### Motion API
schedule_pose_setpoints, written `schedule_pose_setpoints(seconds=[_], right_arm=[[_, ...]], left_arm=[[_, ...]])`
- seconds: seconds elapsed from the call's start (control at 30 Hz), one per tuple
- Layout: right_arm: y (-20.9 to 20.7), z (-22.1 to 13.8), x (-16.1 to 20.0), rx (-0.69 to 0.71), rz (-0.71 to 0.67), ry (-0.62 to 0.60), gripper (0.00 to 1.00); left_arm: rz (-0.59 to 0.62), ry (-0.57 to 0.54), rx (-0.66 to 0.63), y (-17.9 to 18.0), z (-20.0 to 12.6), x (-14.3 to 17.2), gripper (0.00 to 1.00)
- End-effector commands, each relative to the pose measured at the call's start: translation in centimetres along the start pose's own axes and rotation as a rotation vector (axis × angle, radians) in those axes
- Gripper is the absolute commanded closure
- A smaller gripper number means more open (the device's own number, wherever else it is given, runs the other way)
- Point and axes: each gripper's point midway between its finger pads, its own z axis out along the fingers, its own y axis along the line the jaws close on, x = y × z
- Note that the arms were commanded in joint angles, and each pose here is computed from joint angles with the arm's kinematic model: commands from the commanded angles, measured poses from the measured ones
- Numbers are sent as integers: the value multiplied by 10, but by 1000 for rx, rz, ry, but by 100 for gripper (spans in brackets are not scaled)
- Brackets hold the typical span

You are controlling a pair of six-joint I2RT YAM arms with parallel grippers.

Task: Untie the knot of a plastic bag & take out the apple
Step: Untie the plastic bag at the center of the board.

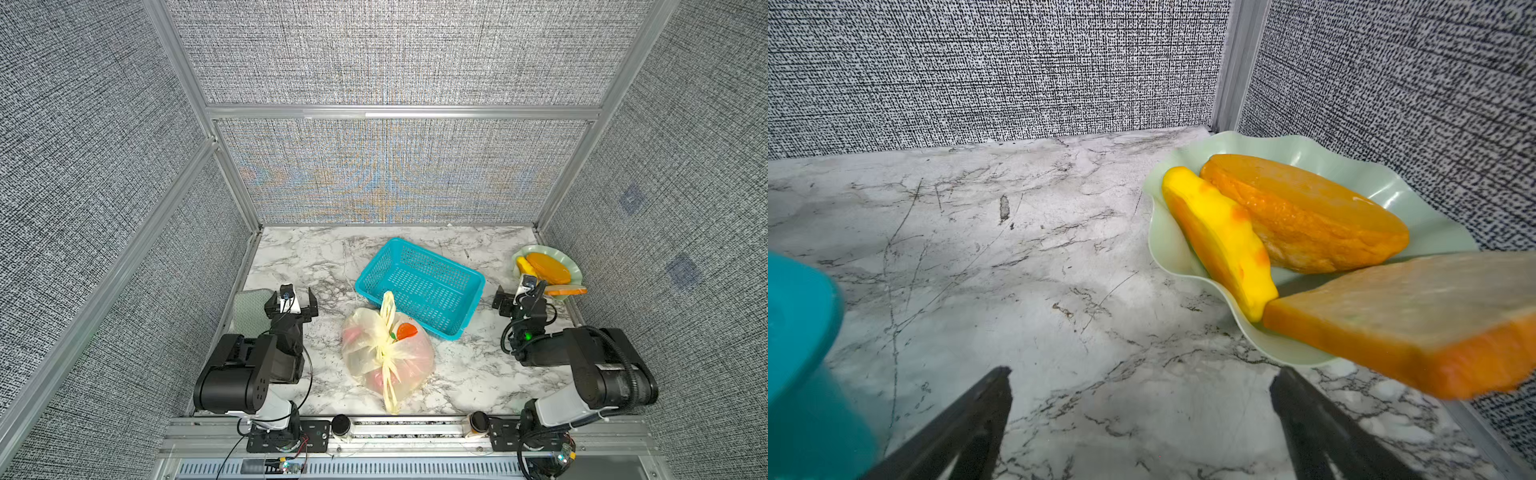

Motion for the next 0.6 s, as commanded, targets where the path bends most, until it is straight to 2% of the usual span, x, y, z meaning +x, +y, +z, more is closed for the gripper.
schedule_pose_setpoints(seconds=[0.0, 0.57], right_arm=[[0, 0, -1, 0, 2, -9, 1], [0, 0, -1, 0, 1, -7, 1]], left_arm=[[-7, -28, 3, 0, 0, -7, 1], [-8, -30, 2, 0, 0, -8, 1]])
